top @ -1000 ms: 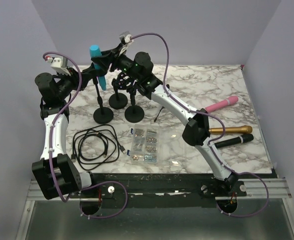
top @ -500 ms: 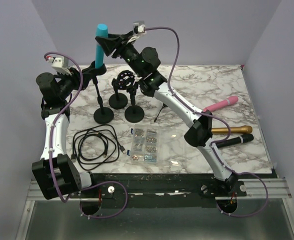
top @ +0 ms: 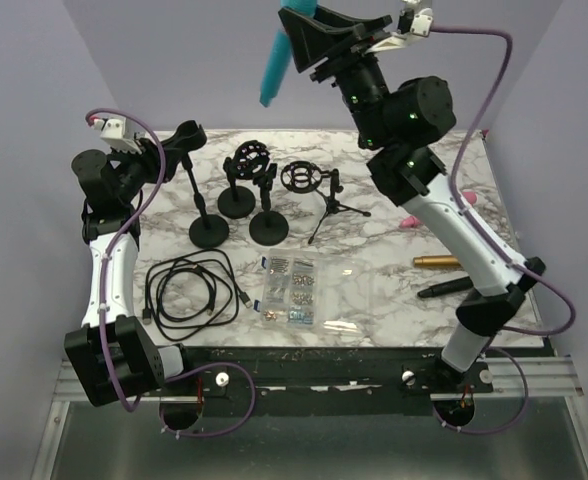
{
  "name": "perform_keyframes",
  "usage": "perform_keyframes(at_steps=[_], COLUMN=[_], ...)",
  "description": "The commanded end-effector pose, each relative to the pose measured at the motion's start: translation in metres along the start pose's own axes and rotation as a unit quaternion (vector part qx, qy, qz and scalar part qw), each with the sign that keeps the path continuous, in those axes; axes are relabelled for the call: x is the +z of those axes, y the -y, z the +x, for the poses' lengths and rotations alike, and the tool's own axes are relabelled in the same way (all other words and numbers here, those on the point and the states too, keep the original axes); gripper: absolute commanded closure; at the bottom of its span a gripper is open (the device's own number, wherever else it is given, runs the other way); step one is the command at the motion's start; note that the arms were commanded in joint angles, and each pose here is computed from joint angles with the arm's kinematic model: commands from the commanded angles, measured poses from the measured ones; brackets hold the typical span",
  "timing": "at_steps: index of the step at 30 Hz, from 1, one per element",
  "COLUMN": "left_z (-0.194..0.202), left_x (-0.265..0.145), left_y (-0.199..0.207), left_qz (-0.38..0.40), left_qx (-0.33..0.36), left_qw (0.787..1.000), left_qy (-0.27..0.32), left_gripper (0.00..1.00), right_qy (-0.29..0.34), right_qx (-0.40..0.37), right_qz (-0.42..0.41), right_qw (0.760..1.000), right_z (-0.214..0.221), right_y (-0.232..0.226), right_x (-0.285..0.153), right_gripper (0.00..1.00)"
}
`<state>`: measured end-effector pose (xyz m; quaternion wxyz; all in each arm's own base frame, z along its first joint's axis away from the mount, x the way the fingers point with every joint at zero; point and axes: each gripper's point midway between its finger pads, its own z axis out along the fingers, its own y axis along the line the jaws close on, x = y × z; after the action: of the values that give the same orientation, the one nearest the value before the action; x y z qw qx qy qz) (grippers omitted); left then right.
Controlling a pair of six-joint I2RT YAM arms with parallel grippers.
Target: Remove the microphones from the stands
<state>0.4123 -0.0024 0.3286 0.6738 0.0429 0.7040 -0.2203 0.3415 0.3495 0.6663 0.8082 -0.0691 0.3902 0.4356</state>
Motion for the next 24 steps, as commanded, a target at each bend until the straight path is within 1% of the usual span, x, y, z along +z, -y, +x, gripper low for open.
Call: perform_keyframes(at_steps=[1, 3, 4, 5, 6, 7, 8, 9, 11, 14, 15, 16, 17, 20, 22, 24], left_z=[0.0, -0.004, -0.005, -0.007, -0.009, -0.012, -0.014, -0.017, -0.023, -0.031, -0.034, -0.035, -0.038, -0.042, -0.045, -0.051], left_x=[-0.004, -0.006, -0.007, -0.008, -0.009, -0.01, -0.01, -0.011, -0.013, -0.017, -0.019, -0.021, -0.024, -0.031, -0.037, -0.042], left_y=[-0.003, -0.001, 0.001, 0.003, 0.003, 0.003, 0.006, 0.009, 0.017, 0.026, 0.029, 0.029, 0.029, 0.025, 0.022, 0.025], left_qz=[-0.003, -0.001, 0.0, 0.001, -0.001, -0.007, -0.002, 0.005, 0.017, 0.024, 0.025, 0.019, 0.009, -0.026, -0.051, -0.065], left_qx=[-0.04, -0.048, -0.05, -0.051, -0.055, -0.06, -0.062, -0.063, -0.071, -0.081, -0.083, -0.085, -0.087, -0.097, -0.113, -0.124], left_qw=[0.999, 0.999, 0.999, 0.999, 0.998, 0.998, 0.998, 0.998, 0.997, 0.996, 0.996, 0.996, 0.996, 0.995, 0.992, 0.99], left_qy=[-0.021, -0.013, -0.01, -0.008, -0.008, -0.007, -0.01, -0.009, -0.004, 0.001, 0.003, 0.005, 0.007, 0.008, 0.004, 0.006], left_gripper=[0.53, 0.42, 0.38, 0.29, 0.17, 0.08, 0.02, 0.01, 0.02, 0.01, 0.01, 0.01, 0.01, 0.01, 0.02, 0.01], right_qy=[-0.114, -0.146, -0.162, -0.171, -0.192, -0.207, -0.228, -0.252, -0.277, -0.291, -0.303, -0.303, -0.313, -0.312, -0.315, -0.319], right_qx=[-0.069, -0.091, -0.101, -0.111, -0.123, -0.13, -0.136, -0.145, -0.155, -0.161, -0.164, -0.159, -0.159, -0.167, -0.177, -0.174], right_qz=[0.095, 0.133, 0.155, 0.182, 0.204, 0.226, 0.243, 0.265, 0.296, 0.354, 0.372, 0.394, 0.417, 0.502, 0.533, 0.557], right_qw=[0.987, 0.976, 0.969, 0.962, 0.952, 0.943, 0.933, 0.919, 0.901, 0.874, 0.862, 0.853, 0.839, 0.789, 0.765, 0.747], right_z=[0.055, 0.059, 0.062, 0.059, 0.066, 0.064, 0.069, 0.071, 0.065, 0.05, 0.051, 0.049, 0.05, 0.046, 0.047, 0.052], right_y=[0.047, 0.065, 0.074, 0.084, 0.096, 0.104, 0.111, 0.12, 0.131, 0.147, 0.153, 0.157, 0.164, 0.185, 0.198, 0.213], right_x=[-0.048, -0.078, -0.096, -0.113, -0.132, -0.15, -0.169, -0.191, -0.227, -0.279, -0.299, -0.316, -0.337, -0.393, -0.417, -0.43], right_gripper=[1.0, 0.99, 1.0, 1.0, 0.99, 0.99, 1.0, 0.99, 1.0, 0.99, 1.0, 0.99, 0.99, 0.99, 0.99, 0.99])
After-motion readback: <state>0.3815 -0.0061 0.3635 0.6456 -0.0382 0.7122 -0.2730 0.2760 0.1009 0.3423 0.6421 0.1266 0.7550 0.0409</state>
